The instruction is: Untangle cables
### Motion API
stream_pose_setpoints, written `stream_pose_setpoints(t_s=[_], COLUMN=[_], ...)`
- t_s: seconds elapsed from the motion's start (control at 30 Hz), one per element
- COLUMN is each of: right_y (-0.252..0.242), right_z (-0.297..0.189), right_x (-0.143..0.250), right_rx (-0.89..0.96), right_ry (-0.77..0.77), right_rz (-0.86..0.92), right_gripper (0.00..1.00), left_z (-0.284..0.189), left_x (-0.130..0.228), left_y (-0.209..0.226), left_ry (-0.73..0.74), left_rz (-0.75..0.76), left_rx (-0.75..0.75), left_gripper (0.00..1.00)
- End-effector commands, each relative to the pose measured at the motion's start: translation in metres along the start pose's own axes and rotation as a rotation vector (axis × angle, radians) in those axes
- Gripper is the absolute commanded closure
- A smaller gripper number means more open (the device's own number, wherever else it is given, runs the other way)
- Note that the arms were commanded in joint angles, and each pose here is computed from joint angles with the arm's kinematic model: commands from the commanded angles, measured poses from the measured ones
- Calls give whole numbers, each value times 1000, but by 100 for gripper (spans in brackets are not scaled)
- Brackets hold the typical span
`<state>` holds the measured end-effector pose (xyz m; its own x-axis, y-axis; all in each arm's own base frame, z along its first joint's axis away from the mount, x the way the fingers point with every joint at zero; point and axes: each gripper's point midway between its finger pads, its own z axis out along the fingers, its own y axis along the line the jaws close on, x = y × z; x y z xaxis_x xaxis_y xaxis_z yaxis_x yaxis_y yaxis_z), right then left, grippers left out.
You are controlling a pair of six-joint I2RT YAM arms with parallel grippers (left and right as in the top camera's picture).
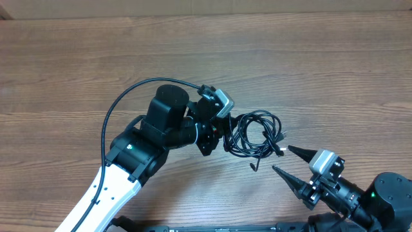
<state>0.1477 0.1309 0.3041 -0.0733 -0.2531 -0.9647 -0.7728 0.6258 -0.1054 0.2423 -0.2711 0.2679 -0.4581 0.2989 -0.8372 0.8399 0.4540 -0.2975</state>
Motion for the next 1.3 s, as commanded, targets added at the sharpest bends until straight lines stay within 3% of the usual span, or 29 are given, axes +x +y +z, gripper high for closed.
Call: stream_pose_setpoints(t_s=[0.0,0.17,0.4,0.7,0.9,1.27], right_y=[-1,-1,-4,-26,-61,-83], right_z=[-5,-5,-5,-7,-16,-24], right_x=[-9,-11,-14,-9,-2,-10], right_rx=[20,19,32,158,368,493], right_ry=[-18,-24,-35,0,32,12], right_rz=[-12,-17,-29,-9,78,53], right_gripper=[55,62,96,96,96,96], left_z=[-6,-5,-4,-5,-7,-4], left_x=[-8,-8,-8,-8,-7,-1], left_y=[-17,-24,-29,-37,-50,-79], left_ry=[-27,-27,-24,-20,-12,14], left_rz=[-5,-37,-50,-59,-58,-24], left_rx=[68,94,107,151,233,327], left_gripper=[96,96,96,96,96,96])
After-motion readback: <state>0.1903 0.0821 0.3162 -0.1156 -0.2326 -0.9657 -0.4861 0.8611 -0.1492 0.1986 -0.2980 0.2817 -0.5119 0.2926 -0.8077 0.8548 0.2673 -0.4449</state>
